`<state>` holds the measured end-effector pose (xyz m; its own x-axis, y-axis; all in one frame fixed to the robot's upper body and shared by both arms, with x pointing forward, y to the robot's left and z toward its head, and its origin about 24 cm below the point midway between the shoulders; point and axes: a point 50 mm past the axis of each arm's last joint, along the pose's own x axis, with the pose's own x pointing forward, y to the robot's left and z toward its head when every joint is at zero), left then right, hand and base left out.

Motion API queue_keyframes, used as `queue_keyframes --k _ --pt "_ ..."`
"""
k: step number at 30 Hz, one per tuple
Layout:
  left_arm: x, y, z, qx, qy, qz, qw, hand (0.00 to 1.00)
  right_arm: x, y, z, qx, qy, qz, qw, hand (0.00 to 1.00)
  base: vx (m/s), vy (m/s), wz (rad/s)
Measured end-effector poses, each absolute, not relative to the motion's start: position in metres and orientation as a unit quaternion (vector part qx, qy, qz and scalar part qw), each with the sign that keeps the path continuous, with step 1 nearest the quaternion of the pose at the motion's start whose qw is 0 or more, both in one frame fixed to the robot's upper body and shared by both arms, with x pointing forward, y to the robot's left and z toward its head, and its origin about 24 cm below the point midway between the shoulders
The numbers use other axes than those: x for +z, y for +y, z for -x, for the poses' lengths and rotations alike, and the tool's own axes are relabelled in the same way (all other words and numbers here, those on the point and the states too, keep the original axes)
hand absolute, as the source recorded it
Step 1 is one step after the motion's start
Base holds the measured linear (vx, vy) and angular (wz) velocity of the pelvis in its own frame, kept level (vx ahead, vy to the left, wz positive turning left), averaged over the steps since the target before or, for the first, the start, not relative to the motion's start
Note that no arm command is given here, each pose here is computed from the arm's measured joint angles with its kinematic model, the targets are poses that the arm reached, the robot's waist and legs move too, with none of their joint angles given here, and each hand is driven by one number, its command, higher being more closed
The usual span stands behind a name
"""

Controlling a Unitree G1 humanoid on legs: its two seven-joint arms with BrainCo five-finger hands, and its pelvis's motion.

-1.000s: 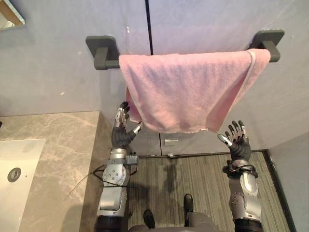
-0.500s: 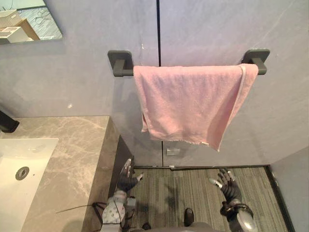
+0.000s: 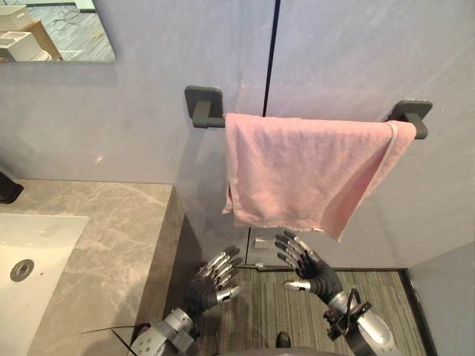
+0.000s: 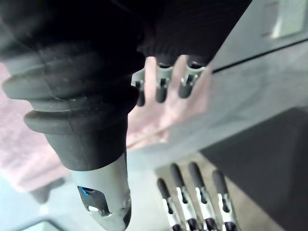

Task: Organize washtable

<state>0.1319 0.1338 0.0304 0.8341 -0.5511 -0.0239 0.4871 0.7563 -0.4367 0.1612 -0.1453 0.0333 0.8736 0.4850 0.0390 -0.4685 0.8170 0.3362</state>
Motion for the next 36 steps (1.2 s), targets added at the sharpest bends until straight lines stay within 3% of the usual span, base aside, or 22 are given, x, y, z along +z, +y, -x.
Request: queue_keyframes --k 4,12,25,36 --pt "0.058 0.122 -0.146 -0.304 -0.004 0.279 0.911 0.0 0.055 -0.146 -0.175 0.247 -0.047 -0.199 0.947 0.0 0.07 0.031 0.05" --pt "0.084 0.099 -0.183 -0.308 -0.093 0.289 0.902 0.0 0.08 -0.14 -0.222 0.21 -0.122 -0.185 0.952 0.0 0.0 0.001 0.01" --pt "0.093 0.068 -0.221 -0.305 -0.113 0.277 0.904 0.0 0.113 -0.14 -0.26 0.167 -0.188 -0.143 0.957 0.0 -0.02 -0.018 -0.05" --pt "0.094 0.063 -0.255 -0.257 -0.126 0.17 0.943 0.0 0.14 -0.164 -0.276 0.118 -0.248 -0.13 0.953 0.0 0.03 -0.009 -0.05"
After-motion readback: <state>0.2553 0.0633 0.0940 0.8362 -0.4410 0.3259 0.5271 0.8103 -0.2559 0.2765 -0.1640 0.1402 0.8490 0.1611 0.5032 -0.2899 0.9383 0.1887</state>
